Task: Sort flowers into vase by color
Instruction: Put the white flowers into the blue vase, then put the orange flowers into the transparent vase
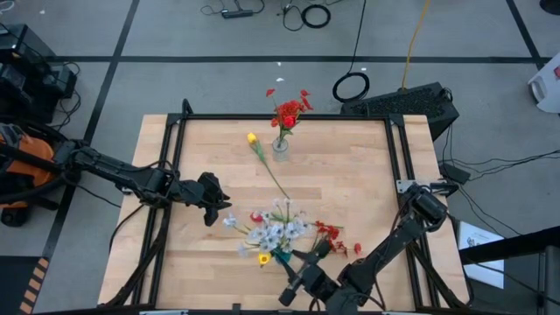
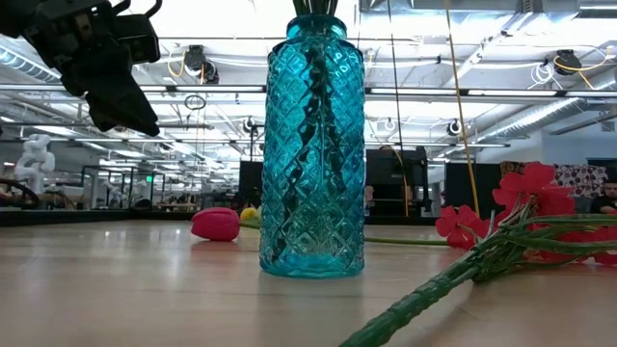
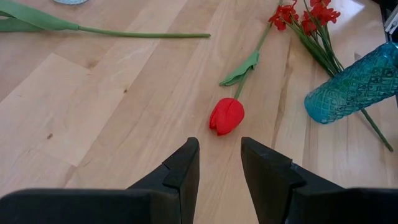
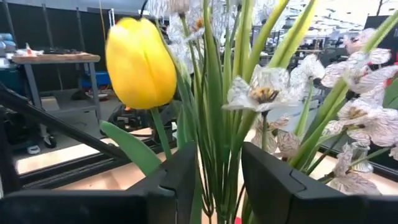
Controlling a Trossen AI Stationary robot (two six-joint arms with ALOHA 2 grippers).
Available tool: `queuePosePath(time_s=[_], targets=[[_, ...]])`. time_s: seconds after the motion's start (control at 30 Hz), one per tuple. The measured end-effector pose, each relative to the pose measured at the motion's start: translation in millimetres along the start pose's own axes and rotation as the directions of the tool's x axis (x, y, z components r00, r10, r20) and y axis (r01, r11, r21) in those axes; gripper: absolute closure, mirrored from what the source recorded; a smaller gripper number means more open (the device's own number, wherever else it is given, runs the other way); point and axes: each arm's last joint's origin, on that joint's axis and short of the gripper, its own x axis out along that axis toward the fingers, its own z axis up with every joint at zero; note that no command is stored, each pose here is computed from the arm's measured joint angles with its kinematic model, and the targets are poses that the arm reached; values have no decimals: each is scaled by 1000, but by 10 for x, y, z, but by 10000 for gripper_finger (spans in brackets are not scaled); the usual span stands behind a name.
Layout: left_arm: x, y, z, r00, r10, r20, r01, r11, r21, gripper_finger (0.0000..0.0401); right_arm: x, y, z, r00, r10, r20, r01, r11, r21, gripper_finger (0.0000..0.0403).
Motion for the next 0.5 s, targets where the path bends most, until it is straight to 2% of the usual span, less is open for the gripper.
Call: queuePosePath(time_s=[0.2,0.37,0.5], targets=[[1,0,-1,1000,-2,-2,2,1000,0,278,-90,13,11,1000,14,0,-14,1000,2,283],[1,-4,-4,1000,-16,-12,16,1000,0,278,-365,-14,130,999,-40,5,40,999,-23,284],[0,-5,-3,1000,-17,-12,17,1000,0,278,-554,-37,250,1000,-4,3,5,999,-51,286]])
